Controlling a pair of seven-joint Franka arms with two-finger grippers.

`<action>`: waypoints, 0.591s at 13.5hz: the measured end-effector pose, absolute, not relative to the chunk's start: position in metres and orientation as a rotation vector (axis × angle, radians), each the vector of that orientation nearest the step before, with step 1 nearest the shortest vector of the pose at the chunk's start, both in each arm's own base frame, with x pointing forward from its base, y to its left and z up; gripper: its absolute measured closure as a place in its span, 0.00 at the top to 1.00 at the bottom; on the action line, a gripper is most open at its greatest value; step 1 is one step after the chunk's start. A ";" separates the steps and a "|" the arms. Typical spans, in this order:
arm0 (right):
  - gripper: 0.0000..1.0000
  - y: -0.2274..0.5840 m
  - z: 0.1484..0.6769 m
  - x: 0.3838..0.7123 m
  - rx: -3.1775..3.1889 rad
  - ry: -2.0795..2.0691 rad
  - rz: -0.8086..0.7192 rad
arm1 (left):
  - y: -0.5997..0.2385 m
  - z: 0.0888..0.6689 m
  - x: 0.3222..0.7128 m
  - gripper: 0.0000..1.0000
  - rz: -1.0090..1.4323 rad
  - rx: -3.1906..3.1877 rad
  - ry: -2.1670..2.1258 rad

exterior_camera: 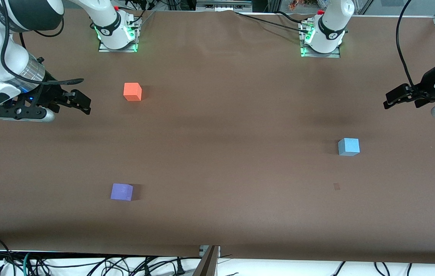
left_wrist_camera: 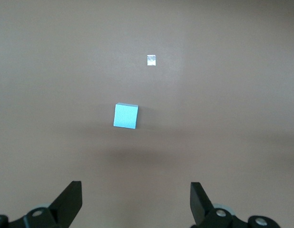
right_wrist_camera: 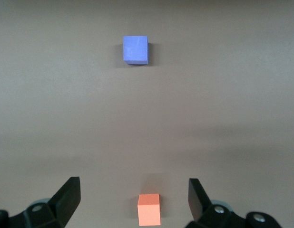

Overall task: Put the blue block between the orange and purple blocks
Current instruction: 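Reach the left gripper toward the light-blue block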

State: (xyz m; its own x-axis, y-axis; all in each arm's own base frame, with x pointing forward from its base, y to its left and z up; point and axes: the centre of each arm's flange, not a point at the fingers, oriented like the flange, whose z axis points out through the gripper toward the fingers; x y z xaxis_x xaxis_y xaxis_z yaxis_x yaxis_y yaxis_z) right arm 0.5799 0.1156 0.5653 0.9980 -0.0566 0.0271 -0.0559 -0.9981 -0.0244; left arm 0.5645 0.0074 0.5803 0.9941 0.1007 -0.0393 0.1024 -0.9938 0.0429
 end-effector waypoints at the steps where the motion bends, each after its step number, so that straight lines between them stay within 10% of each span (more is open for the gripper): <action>1: 1.00 0.116 0.565 0.580 -3.117 0.088 -0.038 | 0.007 0.580 0.565 1.00 -0.057 3.092 0.158; 8: 1.00 0.115 0.561 0.575 -3.129 0.085 0.027 | 0.019 0.544 0.578 1.00 -0.144 3.090 0.188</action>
State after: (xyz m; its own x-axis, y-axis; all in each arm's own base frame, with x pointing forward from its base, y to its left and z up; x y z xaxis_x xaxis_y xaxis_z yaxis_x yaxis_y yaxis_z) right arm 0.5751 0.1146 0.5615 0.9984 -0.0539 -0.0174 -0.0541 -0.9985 -0.0112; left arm 0.5775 0.0195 0.5439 0.9883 0.1190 -0.0954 0.1229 -0.9917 0.0370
